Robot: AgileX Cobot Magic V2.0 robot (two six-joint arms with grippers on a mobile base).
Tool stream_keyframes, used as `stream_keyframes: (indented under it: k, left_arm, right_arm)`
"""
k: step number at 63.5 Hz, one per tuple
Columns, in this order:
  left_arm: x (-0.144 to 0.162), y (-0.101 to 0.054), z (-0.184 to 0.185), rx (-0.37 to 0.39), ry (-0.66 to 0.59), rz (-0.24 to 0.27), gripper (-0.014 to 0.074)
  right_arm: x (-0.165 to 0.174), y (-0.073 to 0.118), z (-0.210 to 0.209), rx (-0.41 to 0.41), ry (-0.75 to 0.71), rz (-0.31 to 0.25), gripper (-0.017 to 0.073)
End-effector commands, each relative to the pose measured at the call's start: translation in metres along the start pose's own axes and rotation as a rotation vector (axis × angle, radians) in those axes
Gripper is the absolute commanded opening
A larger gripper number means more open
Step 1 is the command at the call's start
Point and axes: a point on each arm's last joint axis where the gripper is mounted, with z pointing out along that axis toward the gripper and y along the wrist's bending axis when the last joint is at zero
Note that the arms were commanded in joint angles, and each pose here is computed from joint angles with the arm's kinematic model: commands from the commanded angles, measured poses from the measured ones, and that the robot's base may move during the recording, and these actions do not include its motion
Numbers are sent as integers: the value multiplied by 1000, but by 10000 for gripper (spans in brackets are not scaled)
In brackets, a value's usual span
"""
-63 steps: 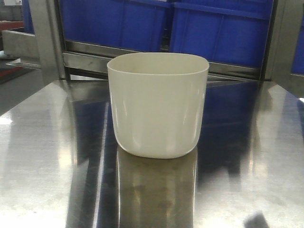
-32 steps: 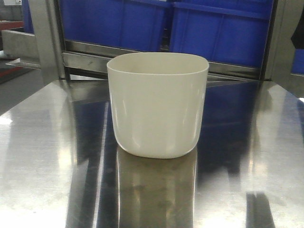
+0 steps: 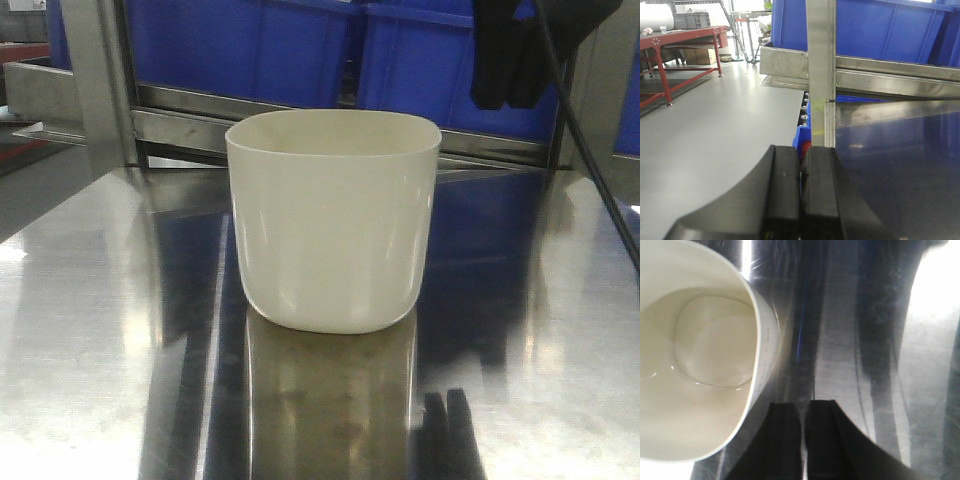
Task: Move white bin to right shelf second layer
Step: 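Lower the right gripper onto the rim of the white bin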
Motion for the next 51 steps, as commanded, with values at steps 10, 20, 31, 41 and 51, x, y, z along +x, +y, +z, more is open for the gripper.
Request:
stream_keyframes:
  k: [10,20,31,41,51]
  left_arm:
    - [4,0,0,-4,-60,-9,85]
    - [4,0,0,-4,-60,-9,85]
    - [4,0,0,-4,-60,-9,85]
    - [4,0,0,-4,-60,-9,85]
    - [4,0,0,-4,-60,-9,85]
  right_arm:
    - [-10,9,-29,-136,-107,65,382]
    - [-13,17,-17,-172,-91,78,382]
    - [-17,18,-5,-148,-74,79,382]
    - [-22,16,3,-141,-77,92,382]
    - [-26,18,24,-109,-37,96,382]
